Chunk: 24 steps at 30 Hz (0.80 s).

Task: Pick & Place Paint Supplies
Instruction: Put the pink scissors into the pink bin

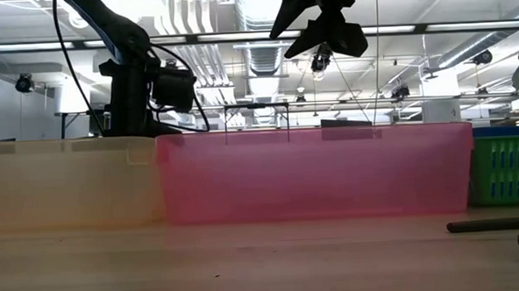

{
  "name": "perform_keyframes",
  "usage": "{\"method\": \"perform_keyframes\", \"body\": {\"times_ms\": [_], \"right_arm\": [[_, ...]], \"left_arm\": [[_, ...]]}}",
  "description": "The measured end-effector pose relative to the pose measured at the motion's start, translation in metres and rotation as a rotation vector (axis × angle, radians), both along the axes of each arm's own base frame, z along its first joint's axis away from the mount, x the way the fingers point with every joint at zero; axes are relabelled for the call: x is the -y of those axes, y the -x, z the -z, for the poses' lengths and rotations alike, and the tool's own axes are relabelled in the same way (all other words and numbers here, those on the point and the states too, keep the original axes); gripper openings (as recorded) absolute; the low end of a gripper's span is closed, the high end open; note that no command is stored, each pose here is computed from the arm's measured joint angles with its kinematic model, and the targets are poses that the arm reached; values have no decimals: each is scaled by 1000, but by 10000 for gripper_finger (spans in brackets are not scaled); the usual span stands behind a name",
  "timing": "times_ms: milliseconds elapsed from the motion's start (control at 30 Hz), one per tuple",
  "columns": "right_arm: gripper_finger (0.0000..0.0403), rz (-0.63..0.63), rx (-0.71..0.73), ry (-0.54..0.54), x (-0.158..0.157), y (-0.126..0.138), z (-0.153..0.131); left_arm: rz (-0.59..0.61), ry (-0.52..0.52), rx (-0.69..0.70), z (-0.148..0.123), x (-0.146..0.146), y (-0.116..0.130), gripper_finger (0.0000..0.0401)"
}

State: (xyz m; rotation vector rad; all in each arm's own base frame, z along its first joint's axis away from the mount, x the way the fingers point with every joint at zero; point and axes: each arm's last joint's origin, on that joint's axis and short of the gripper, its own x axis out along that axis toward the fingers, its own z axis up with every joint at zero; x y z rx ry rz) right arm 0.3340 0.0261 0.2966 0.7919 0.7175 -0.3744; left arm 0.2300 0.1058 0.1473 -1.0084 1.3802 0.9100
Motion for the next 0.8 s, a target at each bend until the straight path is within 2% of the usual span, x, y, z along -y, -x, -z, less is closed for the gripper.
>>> {"method": "perform_keyframes", "body": {"times_ms": [533, 800], "right_arm": [[156, 4, 1, 9, 0, 0, 0], [156, 16, 2, 21, 1, 0, 0]], "left_arm": [[11, 25, 7, 1, 1, 0, 91], [10, 40, -2, 16, 6, 11, 91]]}}
